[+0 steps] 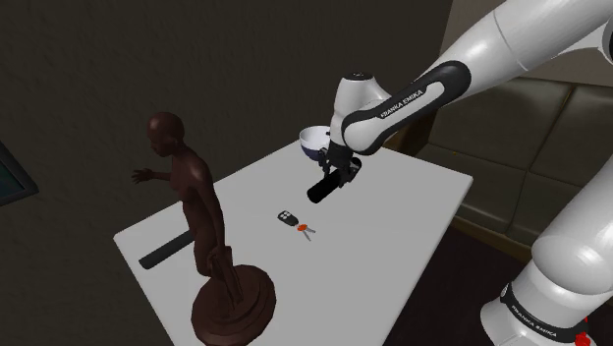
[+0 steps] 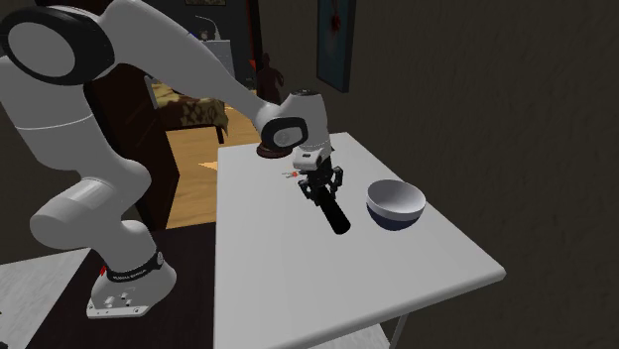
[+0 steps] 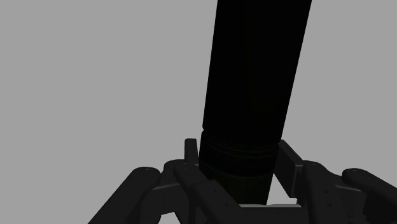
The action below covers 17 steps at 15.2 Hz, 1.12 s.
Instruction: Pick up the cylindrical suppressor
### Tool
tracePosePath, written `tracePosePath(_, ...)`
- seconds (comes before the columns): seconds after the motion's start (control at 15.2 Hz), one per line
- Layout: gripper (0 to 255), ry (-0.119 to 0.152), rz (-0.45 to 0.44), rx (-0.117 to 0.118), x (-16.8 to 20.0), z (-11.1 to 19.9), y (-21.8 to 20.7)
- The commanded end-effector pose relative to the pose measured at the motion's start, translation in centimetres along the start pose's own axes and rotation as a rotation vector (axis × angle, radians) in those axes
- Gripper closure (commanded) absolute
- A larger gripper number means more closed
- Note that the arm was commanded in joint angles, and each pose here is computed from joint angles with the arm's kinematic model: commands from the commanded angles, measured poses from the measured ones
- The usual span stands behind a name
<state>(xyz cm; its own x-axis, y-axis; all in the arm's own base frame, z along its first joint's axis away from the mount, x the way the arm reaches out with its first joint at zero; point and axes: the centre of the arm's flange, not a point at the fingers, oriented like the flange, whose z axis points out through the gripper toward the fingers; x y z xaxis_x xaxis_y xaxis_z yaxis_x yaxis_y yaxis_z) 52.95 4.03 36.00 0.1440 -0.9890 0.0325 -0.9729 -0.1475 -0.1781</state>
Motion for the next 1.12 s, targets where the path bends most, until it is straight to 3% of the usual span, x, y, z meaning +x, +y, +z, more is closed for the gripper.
tracePosePath(0.0, 255, 0.000, 0.000, -0.001, 0.0, 0.0, 0.0)
tracePosePath(1.06, 255, 0.000, 0.000, -0.001, 0.3, -7.2, -1.3)
